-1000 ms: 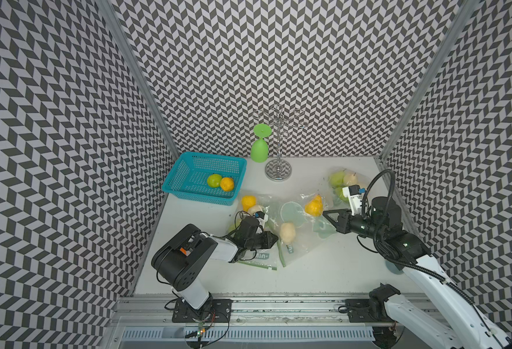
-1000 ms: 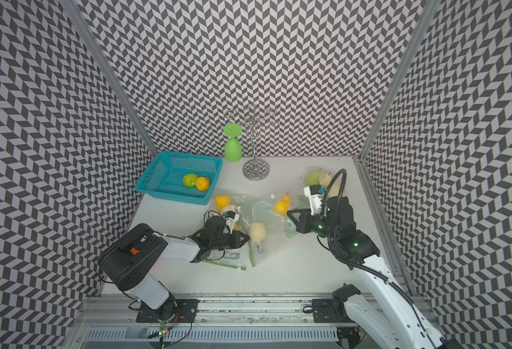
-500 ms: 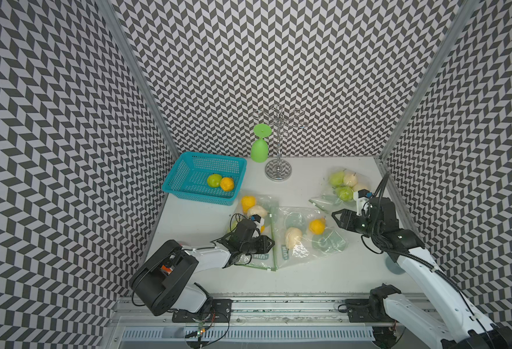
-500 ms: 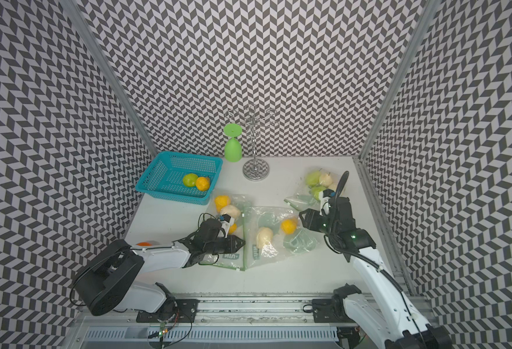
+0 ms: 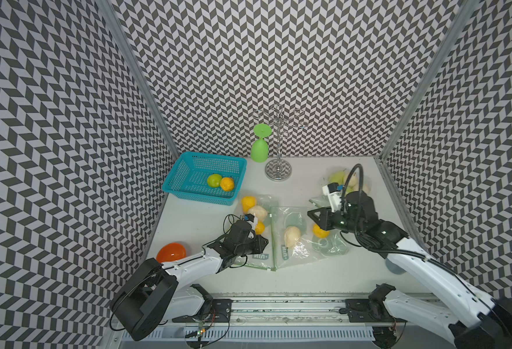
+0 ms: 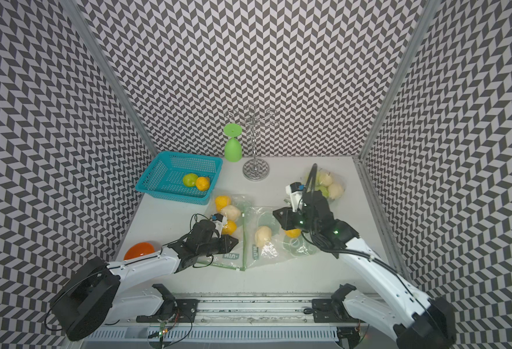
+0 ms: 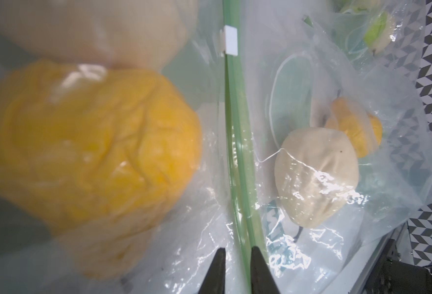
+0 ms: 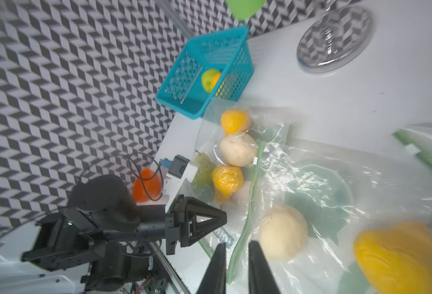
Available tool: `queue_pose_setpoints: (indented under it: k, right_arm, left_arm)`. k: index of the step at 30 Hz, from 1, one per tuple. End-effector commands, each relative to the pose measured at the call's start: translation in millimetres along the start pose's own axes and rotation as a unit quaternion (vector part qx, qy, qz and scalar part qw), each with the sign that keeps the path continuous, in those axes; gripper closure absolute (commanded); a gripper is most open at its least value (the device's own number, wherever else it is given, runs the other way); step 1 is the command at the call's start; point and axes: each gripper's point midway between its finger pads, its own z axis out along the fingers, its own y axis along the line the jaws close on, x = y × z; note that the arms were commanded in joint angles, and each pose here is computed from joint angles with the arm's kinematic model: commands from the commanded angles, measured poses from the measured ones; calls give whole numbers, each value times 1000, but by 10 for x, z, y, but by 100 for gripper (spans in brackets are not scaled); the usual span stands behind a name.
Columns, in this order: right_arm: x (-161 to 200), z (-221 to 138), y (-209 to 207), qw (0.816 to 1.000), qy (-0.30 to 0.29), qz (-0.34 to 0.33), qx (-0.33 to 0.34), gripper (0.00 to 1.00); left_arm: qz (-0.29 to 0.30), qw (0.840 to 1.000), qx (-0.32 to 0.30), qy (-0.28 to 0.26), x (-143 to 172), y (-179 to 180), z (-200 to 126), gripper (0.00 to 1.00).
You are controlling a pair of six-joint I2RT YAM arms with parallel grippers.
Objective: Open the zip-top bag and take out the pear
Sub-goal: Pick up the pear from the zipper food storage bag.
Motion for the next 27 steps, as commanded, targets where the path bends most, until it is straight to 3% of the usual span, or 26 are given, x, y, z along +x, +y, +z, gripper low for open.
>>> queue_pose_setpoints:
  k: [1,10,21,27]
  right_arm:
    - [-17,343,-70,1000,0,23,-6,89]
    - [465,930,-744,995,51,48,70,95]
    - [1071,1182,-1201,988,100,71,93,99]
    - [1167,1192,-1265,987,106,70,96,100]
  left_arm:
    - [0,1000,-26,-3,-50,91,49,80]
    - [5,1000,-19,-1,-133,26,173,81]
    - [10,1000,-4,-1,-197,-81,179,81]
    - [21,998,48,-27,-390,-439,-32,81]
